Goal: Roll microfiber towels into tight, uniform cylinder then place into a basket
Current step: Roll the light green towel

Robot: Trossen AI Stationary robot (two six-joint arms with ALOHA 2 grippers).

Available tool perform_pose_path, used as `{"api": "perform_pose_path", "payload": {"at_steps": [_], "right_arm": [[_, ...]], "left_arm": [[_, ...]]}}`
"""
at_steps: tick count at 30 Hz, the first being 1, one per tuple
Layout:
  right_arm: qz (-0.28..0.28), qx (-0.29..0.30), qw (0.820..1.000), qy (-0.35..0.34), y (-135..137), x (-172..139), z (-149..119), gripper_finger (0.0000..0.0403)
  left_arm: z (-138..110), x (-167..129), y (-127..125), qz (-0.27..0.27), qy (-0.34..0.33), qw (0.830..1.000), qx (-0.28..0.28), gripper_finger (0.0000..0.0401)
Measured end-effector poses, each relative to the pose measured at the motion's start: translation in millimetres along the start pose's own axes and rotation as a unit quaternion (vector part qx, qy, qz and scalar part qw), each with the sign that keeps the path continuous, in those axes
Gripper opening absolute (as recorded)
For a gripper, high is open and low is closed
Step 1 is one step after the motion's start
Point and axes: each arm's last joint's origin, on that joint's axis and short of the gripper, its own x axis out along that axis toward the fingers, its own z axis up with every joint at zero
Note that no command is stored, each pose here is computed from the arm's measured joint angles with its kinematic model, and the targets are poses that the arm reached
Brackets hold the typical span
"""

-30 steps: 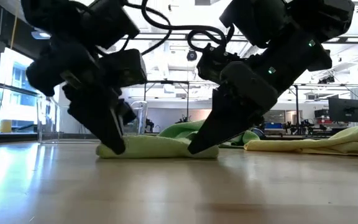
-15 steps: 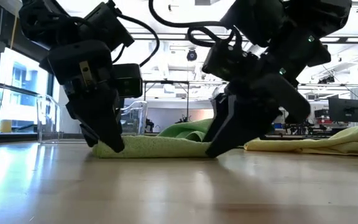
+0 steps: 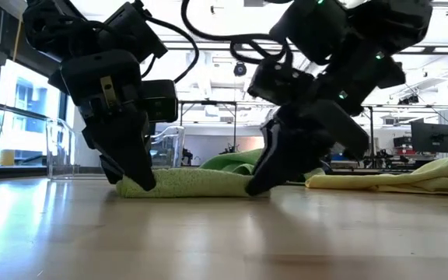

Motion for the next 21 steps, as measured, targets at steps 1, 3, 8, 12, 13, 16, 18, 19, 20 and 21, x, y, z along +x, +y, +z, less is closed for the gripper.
{"api": "perform_pose_path", "payload": {"at_steps": [1, 3, 8, 12, 13, 16, 18, 19, 20, 21], "right_arm": [[0.009, 0.018, 1.000, 0.002, -2.5, 0.4, 0.2, 0.0016], [0.041, 0.058, 0.997, 0.004, -8.2, 1.2, 1.3, 0.0008], [0.127, 0.162, 0.979, 0.011, -29.0, 2.8, 4.3, 0.0014], [0.177, 0.240, 0.954, 0.027, -46.6, 3.4, 4.4, 0.0004], [0.180, 0.257, 0.949, 0.031, -50.2, 3.5, 3.9, 0.0004], [0.181, 0.292, 0.938, 0.041, -56.8, 3.3, 2.9, 0.0005], [0.179, 0.304, 0.935, 0.045, -59.1, 3.0, 2.3, 0.0005], [0.179, 0.307, 0.934, 0.046, -59.3, 2.9, 2.2, 0.0005], [0.178, 0.308, 0.934, 0.046, -59.4, 2.9, 2.0, 0.0005], [0.175, 0.308, 0.934, 0.046, -59.3, 2.9, 2.0, 0.0005]], "left_arm": [[0.3, -0.8, -0.4, 0.001, -0.002, 1.000, 0.001, 0.0015], [-0.3, -2.6, -0.7, 0.008, -0.003, 1.000, 0.006, 0.0029], [-0.3, -6.4, -1.9, 0.010, -0.002, 0.999, 0.031, 0.0070], [0.9, -13.0, -4.6, 0.014, -0.005, 0.997, 0.071, 0.0094], [0.7, -15.4, -4.9, 0.019, -0.005, 0.996, 0.082, 0.0098], [0.2, -26.0, -7.6, 0.038, -0.006, 0.992, 0.121, 0.0106], [0.0, -36.7, -11.0, 0.051, -0.010, 0.988, 0.147, 0.0108], [1.0, -41.3, -13.3, 0.059, -0.017, 0.986, 0.158, 0.0108], [1.2, -47.5, -15.5, 0.070, -0.022, 0.983, 0.168, 0.0108], [0.8, -53.5, -17.7, 0.080, -0.029, 0.981, 0.176, 0.0108]]}}
